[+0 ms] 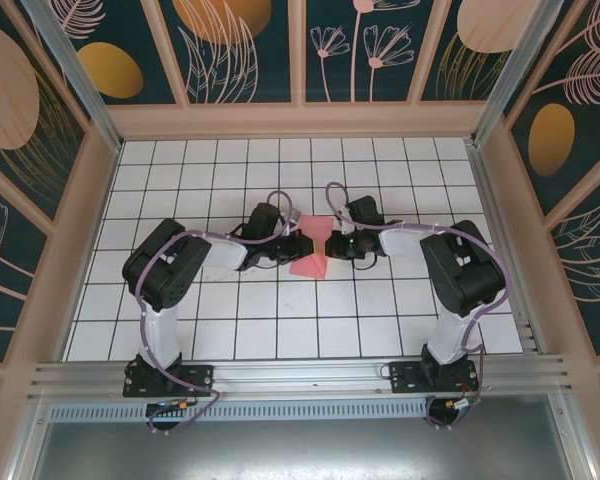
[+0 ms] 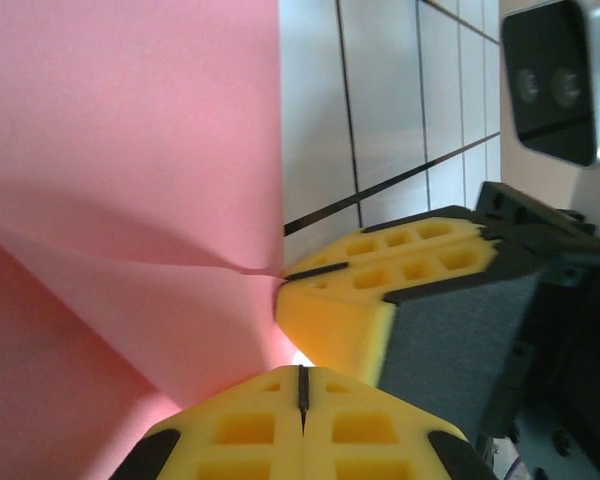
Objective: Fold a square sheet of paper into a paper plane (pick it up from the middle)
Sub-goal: Fold the triangle a second time at the center of the table.
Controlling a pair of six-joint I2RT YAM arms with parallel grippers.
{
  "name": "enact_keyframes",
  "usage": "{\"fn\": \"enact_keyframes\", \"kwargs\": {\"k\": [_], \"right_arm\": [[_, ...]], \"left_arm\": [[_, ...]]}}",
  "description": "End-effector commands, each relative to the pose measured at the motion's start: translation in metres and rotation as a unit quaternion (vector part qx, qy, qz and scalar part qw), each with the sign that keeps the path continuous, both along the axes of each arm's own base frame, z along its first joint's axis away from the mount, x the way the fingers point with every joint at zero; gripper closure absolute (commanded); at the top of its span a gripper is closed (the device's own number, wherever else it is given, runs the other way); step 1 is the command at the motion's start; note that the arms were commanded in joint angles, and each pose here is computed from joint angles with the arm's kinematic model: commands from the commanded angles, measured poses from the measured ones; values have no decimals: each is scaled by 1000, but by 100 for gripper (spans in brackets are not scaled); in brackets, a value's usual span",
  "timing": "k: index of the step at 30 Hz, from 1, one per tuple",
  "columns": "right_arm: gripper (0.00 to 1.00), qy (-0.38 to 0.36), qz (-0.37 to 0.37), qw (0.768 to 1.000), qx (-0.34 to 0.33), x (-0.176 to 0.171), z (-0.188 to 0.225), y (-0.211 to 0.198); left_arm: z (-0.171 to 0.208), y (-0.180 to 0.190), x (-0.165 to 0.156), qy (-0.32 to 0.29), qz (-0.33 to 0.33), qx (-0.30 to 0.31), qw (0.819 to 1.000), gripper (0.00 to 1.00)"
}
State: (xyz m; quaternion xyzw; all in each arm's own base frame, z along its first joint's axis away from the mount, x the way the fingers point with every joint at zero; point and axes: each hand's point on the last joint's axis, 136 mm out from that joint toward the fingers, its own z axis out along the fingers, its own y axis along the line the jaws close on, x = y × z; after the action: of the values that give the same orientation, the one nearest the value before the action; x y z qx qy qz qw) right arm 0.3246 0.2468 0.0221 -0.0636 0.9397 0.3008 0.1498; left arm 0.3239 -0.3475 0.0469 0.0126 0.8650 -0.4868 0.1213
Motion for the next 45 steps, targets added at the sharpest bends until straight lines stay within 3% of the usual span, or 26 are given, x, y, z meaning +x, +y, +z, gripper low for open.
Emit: {"fn": "enact_keyframes", "kwargs": {"k": [1, 45], "right_arm": [[96, -27, 12, 1000, -3, 10, 11, 0], [97, -40, 32, 998, -32, 26, 0, -1]], "left_arm": [[23, -5, 2, -44, -8, -20, 999, 92], [-7, -4, 11, -24, -3, 22, 999, 93]]}}
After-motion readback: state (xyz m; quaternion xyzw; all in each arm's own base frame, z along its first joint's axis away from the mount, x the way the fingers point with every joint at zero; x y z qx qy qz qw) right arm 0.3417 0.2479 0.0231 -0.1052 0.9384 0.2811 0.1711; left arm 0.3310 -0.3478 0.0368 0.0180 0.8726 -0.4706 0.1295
